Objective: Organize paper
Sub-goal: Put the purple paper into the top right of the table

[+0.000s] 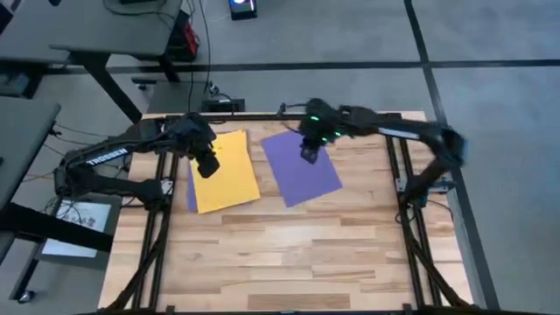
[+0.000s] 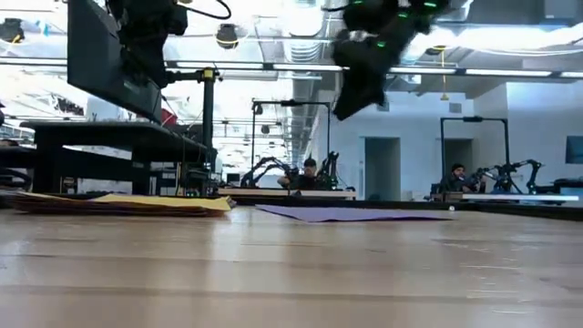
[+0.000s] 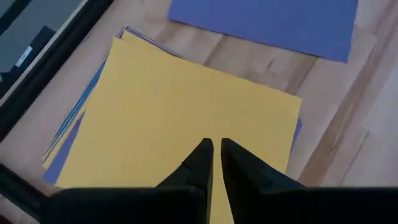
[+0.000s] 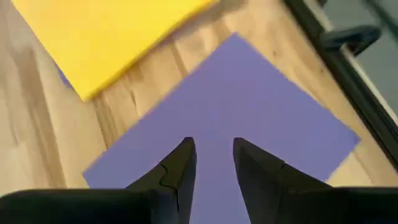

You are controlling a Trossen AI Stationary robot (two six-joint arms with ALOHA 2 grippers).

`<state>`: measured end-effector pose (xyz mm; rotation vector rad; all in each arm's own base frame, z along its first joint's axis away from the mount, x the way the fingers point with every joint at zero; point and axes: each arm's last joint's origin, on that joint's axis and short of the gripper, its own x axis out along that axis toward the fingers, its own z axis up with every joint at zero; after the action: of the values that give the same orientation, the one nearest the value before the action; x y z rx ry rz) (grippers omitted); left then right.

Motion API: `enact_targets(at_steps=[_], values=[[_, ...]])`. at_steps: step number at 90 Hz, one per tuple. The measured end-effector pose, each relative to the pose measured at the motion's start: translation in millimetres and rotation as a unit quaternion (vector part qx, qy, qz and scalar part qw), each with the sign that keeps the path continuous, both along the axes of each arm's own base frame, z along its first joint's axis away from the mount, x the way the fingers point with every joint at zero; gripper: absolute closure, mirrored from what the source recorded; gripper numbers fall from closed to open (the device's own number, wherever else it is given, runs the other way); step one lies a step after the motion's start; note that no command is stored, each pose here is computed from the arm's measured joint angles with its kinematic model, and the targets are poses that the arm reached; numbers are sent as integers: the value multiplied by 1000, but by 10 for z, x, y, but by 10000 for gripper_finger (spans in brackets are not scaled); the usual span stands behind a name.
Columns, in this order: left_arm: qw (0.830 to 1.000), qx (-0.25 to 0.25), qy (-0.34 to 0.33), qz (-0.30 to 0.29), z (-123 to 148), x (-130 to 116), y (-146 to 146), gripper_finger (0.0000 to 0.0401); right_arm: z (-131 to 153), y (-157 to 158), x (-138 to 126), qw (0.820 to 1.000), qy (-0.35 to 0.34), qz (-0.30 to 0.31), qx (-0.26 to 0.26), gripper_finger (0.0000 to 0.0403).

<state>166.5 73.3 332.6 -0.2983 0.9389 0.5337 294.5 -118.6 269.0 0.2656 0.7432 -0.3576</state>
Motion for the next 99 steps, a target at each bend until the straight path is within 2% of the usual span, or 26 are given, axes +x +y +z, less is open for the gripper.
enact_targets(at_steps=[9,17,26,33,46,63,69,85,93,99], values=[[1000,10,-20,-1,25,32,15,384,-239,89,-132,999,-46,-9,1,301],[999,18,-41,-2,52,64,28,384,-520,119,-150,1000,-12,-7,15,301],[998,24,-55,0,70,87,38,384,-783,109,-55,999,27,-4,30,301],[997,23,-68,7,77,123,53,384,-922,55,75,999,30,-4,30,301],[998,17,-63,11,45,167,71,384,-1260,-61,291,996,77,3,37,301],[999,3,-47,16,-15,218,87,384,-1437,-231,488,992,116,5,40,301],[999,-6,-41,22,-30,212,84,384,-1447,-272,471,989,135,-20,57,301],[998,-15,-49,37,-27,213,84,384,-1468,-291,211,966,165,-157,120,301],[998,-19,-52,43,-27,214,85,384,-1495,-237,68,954,180,-205,123,301],[997,-18,-53,43,-24,216,85,384,-1494,-197,-26,951,189,-213,120,301]])
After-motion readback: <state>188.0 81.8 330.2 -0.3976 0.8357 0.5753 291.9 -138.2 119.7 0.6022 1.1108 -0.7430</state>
